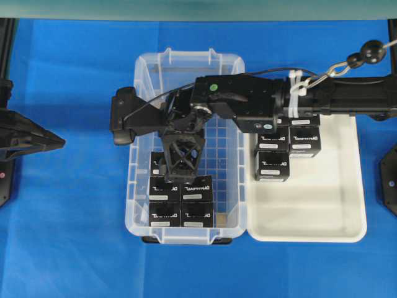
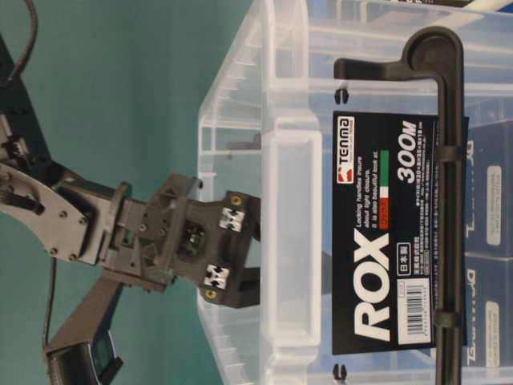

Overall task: Pick the box from inside the plastic case
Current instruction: 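Lower the right gripper and close it on a black labeled box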

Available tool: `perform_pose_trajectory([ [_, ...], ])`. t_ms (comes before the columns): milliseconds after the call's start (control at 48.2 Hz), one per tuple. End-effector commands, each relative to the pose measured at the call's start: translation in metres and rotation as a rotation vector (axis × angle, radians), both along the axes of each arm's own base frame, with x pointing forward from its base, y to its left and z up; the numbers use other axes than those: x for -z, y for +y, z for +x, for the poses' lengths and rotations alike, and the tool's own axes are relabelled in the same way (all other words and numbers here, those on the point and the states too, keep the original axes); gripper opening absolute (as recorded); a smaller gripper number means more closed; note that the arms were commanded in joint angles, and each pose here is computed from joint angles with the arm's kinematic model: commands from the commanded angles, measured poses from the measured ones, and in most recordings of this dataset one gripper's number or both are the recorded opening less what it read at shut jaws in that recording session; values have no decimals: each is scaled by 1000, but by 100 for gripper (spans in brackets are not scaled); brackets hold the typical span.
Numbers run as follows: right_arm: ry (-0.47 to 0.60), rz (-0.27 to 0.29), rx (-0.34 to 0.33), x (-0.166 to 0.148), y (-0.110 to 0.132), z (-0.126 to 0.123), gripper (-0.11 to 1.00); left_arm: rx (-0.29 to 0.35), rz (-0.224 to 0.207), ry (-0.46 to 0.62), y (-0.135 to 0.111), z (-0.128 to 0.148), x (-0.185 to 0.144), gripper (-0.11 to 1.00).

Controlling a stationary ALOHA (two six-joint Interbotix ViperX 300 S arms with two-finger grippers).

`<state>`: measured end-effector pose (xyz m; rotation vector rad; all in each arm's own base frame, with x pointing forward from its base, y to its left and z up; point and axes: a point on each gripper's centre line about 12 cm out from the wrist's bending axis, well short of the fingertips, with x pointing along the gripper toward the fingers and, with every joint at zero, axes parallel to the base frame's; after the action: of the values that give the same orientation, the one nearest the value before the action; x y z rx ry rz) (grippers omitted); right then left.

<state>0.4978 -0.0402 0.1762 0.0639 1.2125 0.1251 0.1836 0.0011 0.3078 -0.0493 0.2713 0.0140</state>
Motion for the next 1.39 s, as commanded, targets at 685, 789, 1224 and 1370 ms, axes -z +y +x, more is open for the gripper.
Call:
perform_pose_trajectory([
  [685, 8, -16, -36, 41, 2, 8, 98, -15, -24, -3, 2, 4, -5, -7],
  [789, 13, -17, -30, 47, 1, 5, 98, -15, -24, -3, 2, 5, -6, -7],
  [1224, -22, -37, 6, 58, -15, 3, 98, -23, -25, 10, 3, 5, 0, -7],
  [1370, -31, -51, -17, 56, -16, 4, 93, -23, -25, 7, 3, 5, -1, -7],
])
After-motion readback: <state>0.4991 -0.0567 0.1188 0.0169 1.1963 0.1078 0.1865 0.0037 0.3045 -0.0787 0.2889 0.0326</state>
